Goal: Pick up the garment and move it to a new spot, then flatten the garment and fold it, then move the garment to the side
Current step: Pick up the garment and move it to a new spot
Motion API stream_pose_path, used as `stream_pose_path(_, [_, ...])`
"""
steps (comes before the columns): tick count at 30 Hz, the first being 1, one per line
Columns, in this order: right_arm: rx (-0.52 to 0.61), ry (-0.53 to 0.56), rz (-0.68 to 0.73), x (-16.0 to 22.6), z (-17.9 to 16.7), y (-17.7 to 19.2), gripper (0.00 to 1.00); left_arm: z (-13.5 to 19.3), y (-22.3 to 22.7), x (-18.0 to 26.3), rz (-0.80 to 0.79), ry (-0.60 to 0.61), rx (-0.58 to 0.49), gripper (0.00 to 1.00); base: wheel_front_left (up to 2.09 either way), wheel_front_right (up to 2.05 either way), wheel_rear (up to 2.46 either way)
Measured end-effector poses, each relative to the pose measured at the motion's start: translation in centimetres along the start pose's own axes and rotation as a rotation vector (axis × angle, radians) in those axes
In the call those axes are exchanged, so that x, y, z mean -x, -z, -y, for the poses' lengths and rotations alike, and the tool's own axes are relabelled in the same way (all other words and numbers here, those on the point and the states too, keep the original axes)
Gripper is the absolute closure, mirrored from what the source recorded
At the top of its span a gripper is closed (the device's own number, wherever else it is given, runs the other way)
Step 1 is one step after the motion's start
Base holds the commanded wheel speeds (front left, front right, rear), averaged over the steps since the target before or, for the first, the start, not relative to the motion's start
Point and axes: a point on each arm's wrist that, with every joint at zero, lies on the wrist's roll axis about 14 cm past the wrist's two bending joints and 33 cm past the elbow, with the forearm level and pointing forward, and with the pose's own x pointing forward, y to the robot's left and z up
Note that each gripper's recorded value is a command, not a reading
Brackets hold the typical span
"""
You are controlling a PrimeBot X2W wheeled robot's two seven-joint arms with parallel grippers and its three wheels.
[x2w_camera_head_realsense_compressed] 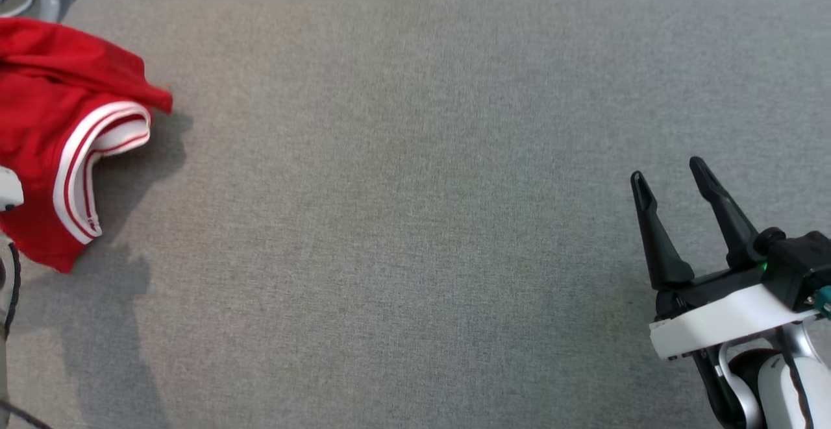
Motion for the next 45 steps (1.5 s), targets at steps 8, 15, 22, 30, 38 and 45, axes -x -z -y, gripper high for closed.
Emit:
stream_pose_path(8, [0.004, 0.015, 0.048, 2.4, -0.7, -2.2, 0.00, 1.6, -4.3, 6.4, 0.180, 0.044, -0.002, 1.00, 0.00, 0.00, 0.00])
stream_pose_path(15, [0.006, 0.030, 0.070, 4.1, -0.9, -3.2, 0.00, 2.1, -5.6, 11.8, 0.234, 0.048, 0.028, 1.00, 0.00, 0.00, 0.00])
stream_pose_path(22, [0.003, 0.039, 0.083, 4.7, -0.9, -3.7, 0.00, 4.2, -6.0, 14.5, 0.220, 0.110, 0.030, 1.00, 0.00, 0.00, 0.00])
stream_pose_path(30, [0.010, 0.074, 0.093, 5.4, 0.1, -4.1, 0.00, 8.7, -7.1, 14.9, 0.235, 0.239, 0.037, 1.00, 0.00, 0.00, 0.00])
stream_pose_path(38, [0.020, 0.170, 0.124, 7.5, 2.9, -4.9, 0.00, 16.4, -6.5, 14.1, 0.208, 0.456, 0.069, 1.00, 0.00, 0.00, 0.00])
stream_pose_path(45, [0.022, 0.299, 0.135, 10.3, 6.3, -5.0, 0.00, 25.8, -3.5, 14.1, 0.118, 0.716, 0.086, 1.00, 0.00, 0.00, 0.00])
